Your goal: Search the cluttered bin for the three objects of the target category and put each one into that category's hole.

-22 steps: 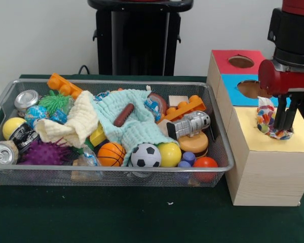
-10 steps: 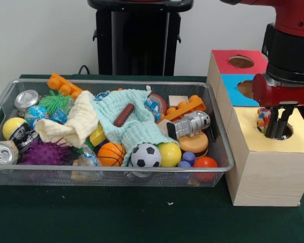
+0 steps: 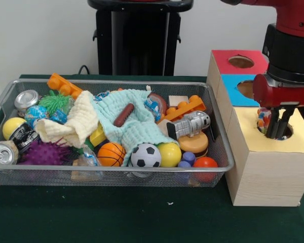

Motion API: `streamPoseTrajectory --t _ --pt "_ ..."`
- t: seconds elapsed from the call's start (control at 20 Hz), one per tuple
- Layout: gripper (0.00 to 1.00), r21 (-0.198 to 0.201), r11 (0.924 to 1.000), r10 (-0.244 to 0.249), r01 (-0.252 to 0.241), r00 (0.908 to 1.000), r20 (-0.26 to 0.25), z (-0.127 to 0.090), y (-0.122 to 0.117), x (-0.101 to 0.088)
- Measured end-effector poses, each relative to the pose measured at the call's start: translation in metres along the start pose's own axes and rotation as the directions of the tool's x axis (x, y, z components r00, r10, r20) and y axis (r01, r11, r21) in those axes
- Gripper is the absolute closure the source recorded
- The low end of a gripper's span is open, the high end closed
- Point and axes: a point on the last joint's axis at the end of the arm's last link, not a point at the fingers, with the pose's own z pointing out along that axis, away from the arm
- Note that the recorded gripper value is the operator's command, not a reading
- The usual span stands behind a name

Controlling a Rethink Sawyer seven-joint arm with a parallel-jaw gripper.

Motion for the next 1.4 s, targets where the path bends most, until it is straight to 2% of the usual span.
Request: streamPoseTrajectory --t 0.75,1.4 --pt "1.00 0.007 0.9999 -0.007 0.007 1.0000 0.000 0.0000 0.0013 -0.0013" --pt "1.00 -0.014 0.9998 0.017 -0.017 0.9998 -0.014 -0.0007 -0.0014 0.0040"
